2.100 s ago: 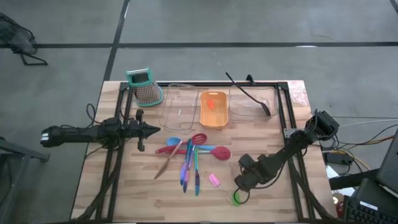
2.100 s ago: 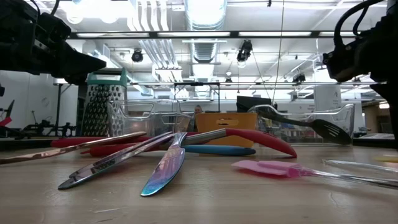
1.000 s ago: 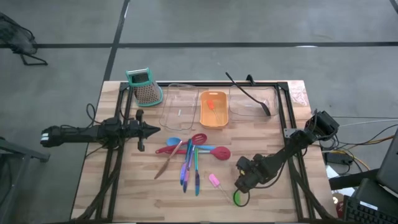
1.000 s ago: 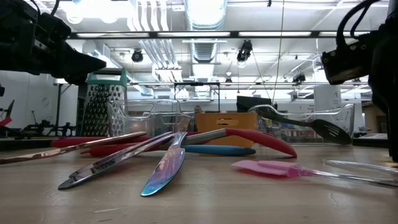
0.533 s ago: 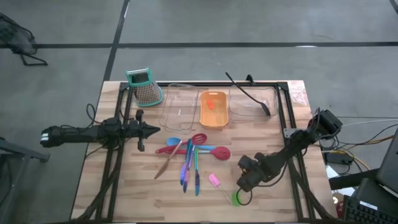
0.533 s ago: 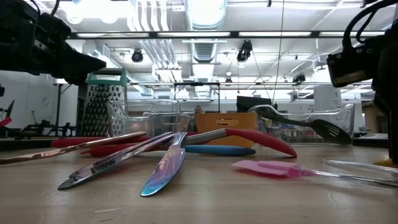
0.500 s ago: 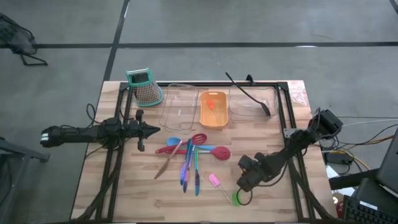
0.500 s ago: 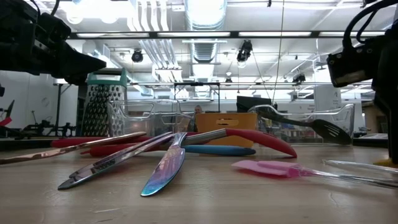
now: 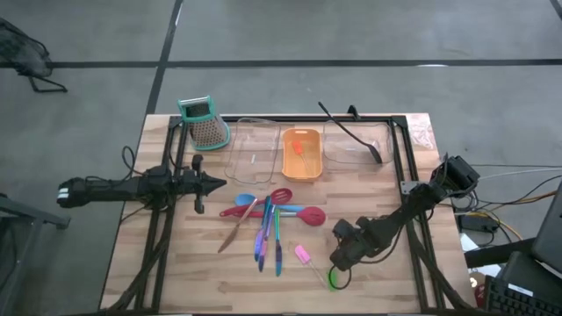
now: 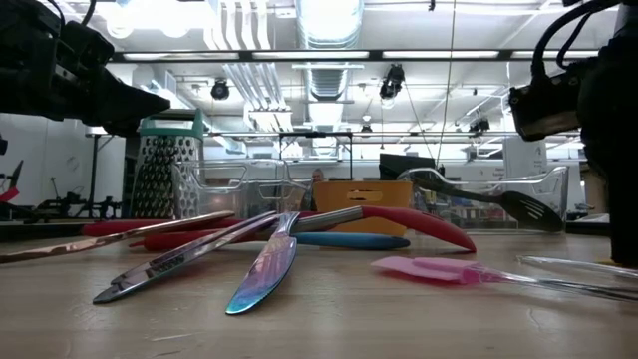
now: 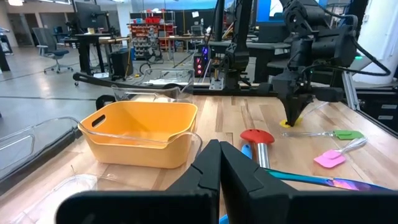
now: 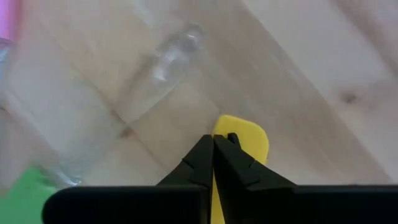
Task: Pick & Place Kitchen Items
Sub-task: Put the yellow spatula into the orange bin
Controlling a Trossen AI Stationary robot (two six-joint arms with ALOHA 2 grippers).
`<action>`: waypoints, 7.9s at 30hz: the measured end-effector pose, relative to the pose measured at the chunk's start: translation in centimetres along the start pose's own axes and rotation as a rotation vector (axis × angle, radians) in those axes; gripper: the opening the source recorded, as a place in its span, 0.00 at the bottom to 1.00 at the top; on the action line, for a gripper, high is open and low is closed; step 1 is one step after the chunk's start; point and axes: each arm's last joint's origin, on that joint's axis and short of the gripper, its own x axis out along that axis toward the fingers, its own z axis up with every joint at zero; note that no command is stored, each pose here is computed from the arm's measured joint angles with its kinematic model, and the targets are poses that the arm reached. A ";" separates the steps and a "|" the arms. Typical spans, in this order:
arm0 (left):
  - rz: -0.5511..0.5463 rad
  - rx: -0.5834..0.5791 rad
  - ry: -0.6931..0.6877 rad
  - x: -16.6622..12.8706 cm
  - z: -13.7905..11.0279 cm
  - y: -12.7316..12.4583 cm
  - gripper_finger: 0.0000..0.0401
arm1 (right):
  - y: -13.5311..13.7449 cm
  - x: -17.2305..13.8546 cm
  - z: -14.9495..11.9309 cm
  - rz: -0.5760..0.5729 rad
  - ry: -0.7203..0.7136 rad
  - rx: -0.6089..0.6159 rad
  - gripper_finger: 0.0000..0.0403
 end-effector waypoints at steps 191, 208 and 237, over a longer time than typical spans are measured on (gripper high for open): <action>0.000 0.001 0.020 0.0 -0.2 0.0 0.01 | -0.3 2.2 -6.6 -0.173 -0.616 0.008 0.73; 0.000 0.001 0.023 0.0 -0.2 0.0 0.01 | -1.3 6.4 -9.0 -0.198 -0.796 0.069 0.59; 0.000 0.002 0.029 0.0 -0.3 0.0 0.01 | -2.2 0.5 -7.5 -0.241 -0.767 -0.023 0.01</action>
